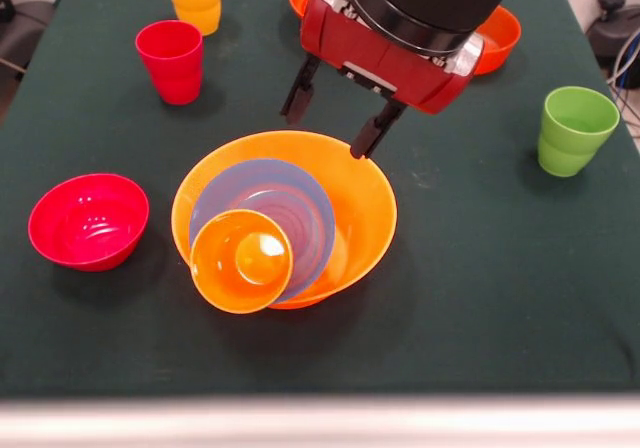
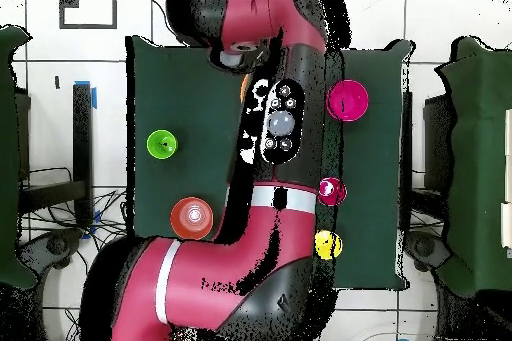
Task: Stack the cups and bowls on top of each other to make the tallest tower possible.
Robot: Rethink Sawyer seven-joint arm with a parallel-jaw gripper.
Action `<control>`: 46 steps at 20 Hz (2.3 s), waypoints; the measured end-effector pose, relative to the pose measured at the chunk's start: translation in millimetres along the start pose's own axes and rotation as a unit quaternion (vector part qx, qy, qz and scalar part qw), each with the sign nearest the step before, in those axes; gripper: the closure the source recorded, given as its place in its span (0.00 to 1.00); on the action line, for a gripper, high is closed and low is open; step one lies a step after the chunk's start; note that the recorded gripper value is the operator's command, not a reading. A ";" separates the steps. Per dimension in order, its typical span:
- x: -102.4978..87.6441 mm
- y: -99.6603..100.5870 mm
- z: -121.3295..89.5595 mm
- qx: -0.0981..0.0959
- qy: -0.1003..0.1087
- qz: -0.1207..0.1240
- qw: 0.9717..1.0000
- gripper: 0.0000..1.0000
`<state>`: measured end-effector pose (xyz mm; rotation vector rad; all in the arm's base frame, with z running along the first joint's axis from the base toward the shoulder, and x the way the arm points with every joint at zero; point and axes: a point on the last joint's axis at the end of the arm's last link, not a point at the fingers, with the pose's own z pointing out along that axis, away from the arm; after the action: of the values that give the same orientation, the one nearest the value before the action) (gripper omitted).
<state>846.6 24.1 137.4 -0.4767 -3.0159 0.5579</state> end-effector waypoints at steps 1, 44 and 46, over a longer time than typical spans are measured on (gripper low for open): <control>1.8 -1.3 0.8 0.000 0.002 0.000 1.000 0.00; 36.3 -64.9 106.0 -0.023 -0.011 0.023 0.999 0.00; 36.6 -64.5 107.2 -0.023 -0.013 0.023 0.999 0.00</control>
<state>783.1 -58.9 59.4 -0.5454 -3.0560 0.5006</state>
